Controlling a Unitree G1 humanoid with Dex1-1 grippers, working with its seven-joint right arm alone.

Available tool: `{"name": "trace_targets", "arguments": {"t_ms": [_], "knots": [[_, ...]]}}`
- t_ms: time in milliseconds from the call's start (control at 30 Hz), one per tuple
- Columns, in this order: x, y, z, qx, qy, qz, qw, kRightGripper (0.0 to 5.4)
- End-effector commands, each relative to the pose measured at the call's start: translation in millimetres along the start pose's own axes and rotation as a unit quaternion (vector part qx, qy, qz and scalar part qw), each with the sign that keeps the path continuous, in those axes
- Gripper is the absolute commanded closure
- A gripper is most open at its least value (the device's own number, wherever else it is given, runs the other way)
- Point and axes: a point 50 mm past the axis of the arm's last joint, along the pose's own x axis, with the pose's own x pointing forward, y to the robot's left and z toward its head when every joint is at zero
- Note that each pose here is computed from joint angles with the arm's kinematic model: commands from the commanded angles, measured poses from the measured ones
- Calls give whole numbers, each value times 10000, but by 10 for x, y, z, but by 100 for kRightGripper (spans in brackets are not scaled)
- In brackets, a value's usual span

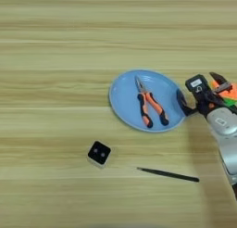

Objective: Move the objects on the table

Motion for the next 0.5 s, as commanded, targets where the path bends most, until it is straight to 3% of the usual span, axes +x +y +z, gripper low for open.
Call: {"name": "trace_targets", "arguments": {"t_ms": [33,100,200,233,367,500], "knots": [[-77,-223,535,43,-1661,-406,9853,4],[-168,-182,673,378,-2282,-166,9727,4],[-379,-78,880,1199,-3348,581,9328,4],[-424,-49,903,1332,-3515,781,9234,4],[-558,111,914,1456,-3924,1519,8954,4],[-614,277,856,1532,-3838,2310,8808,4]]}}
